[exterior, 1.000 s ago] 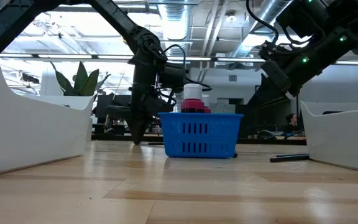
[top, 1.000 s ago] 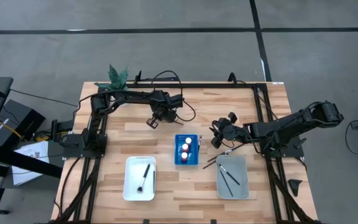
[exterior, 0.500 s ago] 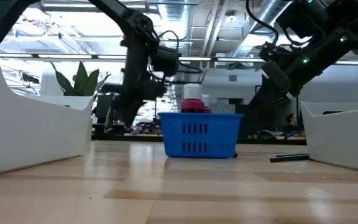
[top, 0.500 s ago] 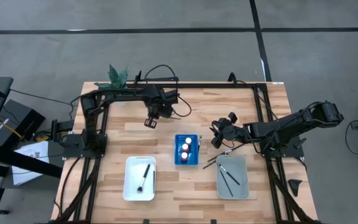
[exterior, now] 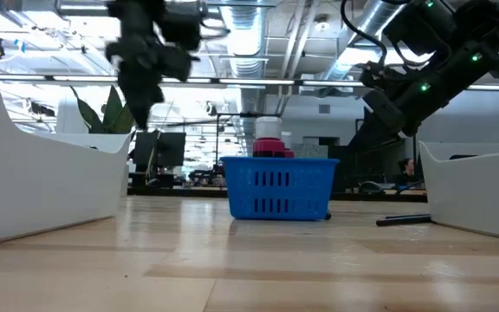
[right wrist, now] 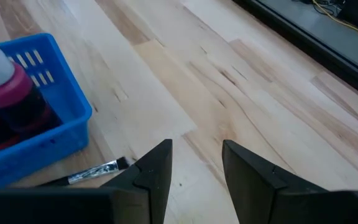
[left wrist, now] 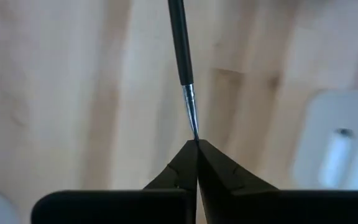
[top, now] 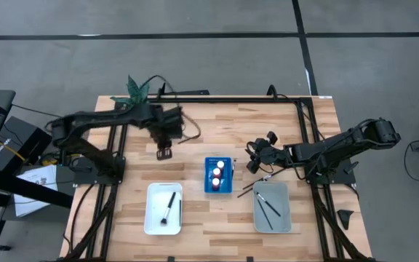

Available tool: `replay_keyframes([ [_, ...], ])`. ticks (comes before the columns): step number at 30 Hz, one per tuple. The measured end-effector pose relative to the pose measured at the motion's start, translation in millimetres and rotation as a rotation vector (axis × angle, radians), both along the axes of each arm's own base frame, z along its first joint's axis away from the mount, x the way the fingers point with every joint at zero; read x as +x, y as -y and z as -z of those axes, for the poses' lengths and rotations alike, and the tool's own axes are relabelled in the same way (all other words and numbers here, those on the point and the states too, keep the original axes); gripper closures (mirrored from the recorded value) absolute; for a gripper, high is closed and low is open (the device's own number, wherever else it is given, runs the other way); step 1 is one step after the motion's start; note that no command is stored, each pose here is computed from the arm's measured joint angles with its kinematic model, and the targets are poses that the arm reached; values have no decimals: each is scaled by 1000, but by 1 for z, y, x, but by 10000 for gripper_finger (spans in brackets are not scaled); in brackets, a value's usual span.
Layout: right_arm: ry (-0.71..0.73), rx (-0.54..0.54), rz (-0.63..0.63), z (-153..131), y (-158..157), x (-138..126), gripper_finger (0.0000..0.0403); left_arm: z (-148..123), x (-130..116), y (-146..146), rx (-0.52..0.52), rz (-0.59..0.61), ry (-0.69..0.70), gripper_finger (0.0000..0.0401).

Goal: Pick & Place Paint Supplies
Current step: Put the paint brush into the white bin

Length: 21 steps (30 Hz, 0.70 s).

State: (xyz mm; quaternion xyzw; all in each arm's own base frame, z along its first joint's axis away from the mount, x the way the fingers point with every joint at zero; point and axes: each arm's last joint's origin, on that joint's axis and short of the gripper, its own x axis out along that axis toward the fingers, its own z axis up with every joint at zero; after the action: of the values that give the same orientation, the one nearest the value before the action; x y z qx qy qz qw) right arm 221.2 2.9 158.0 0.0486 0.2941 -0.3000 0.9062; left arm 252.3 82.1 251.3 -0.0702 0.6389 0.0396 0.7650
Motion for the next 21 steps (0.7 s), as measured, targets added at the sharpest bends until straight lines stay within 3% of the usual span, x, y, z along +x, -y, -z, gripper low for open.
replay_keyframes([
  [9, 12, -13, 28, -1, 4, 1, 266, -5, -38, 85, -157, -155, 185, 401],
  [15, 16, -12, 46, -1, 8, 1, 266, -4, -42, 144, -317, -210, 354, 401],
  [21, 17, -11, 53, -1, 9, 1, 266, 10, -52, 192, -411, -291, 371, 401],
])
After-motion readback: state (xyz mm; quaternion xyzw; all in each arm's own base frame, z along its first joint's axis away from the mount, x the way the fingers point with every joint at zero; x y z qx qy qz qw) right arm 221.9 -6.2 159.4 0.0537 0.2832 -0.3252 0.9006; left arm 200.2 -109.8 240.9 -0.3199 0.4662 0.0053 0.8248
